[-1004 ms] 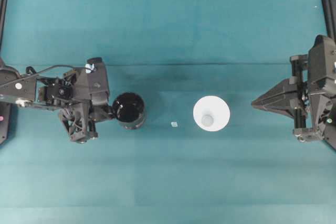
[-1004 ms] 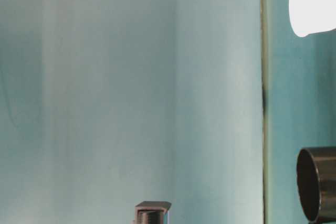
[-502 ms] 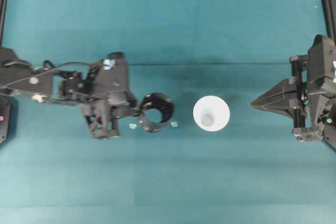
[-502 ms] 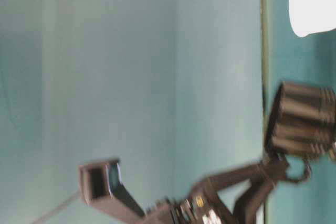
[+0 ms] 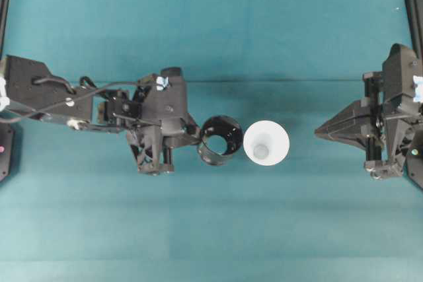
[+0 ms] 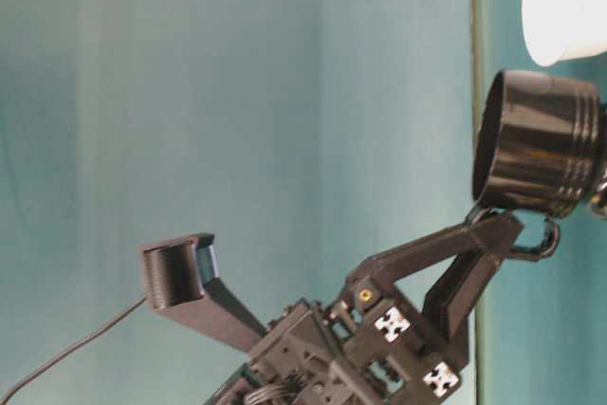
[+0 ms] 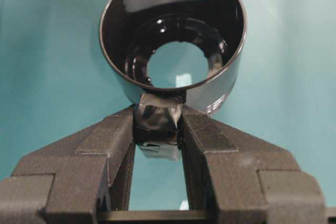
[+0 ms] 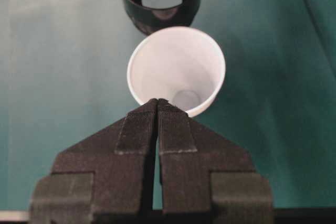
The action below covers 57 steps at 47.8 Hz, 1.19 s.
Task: Put a paper cup into the cup holder on your left arm.
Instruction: 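Lift and tilt the black cup holder toward the white paper cup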
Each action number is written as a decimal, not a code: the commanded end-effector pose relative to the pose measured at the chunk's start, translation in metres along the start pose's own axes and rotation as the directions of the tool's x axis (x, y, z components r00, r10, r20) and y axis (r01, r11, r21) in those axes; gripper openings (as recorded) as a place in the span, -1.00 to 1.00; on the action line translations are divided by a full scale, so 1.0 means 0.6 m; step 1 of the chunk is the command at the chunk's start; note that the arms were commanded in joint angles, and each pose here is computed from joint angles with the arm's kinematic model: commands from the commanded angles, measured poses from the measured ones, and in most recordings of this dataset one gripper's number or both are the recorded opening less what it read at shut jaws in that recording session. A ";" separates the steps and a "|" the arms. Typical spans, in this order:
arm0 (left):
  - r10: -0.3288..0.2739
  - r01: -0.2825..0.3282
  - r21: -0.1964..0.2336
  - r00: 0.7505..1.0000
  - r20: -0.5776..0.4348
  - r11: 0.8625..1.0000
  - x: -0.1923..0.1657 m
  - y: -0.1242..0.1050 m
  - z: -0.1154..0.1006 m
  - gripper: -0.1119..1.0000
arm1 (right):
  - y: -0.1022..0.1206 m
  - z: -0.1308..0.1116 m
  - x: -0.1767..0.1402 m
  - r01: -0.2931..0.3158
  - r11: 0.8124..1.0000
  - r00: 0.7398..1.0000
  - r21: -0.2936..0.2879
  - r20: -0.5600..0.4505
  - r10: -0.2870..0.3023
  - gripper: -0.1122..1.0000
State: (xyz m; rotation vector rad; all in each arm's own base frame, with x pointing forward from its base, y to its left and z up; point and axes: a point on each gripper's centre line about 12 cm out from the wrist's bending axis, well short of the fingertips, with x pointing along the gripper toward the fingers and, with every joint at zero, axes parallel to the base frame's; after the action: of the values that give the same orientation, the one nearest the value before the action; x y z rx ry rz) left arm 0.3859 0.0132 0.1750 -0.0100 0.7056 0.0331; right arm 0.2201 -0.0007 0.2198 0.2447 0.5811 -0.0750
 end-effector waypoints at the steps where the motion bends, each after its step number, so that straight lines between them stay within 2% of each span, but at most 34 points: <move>1: -0.003 0.003 0.007 1.000 0.021 1.000 0.003 -0.002 0.003 -0.24 | 0.004 0.019 -0.003 -0.007 1.000 1.000 0.011 0.030 0.007 -0.75; 18: -0.005 0.004 0.007 1.000 0.023 1.000 0.029 -0.003 -0.033 -0.24 | 0.004 0.018 -0.003 -0.006 1.000 1.000 0.011 0.027 0.006 -0.75; 57: 0.013 -0.013 0.001 0.999 0.040 1.000 0.043 0.012 -0.034 -0.23 | 0.003 0.013 0.005 -0.001 1.000 1.000 0.012 0.006 0.001 -0.75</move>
State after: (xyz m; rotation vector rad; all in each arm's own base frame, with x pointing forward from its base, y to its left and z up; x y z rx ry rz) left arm 0.3876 0.0201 0.1384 -0.0052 0.6874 0.0439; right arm 0.2219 -0.0007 0.2149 0.2442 0.6040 -0.0778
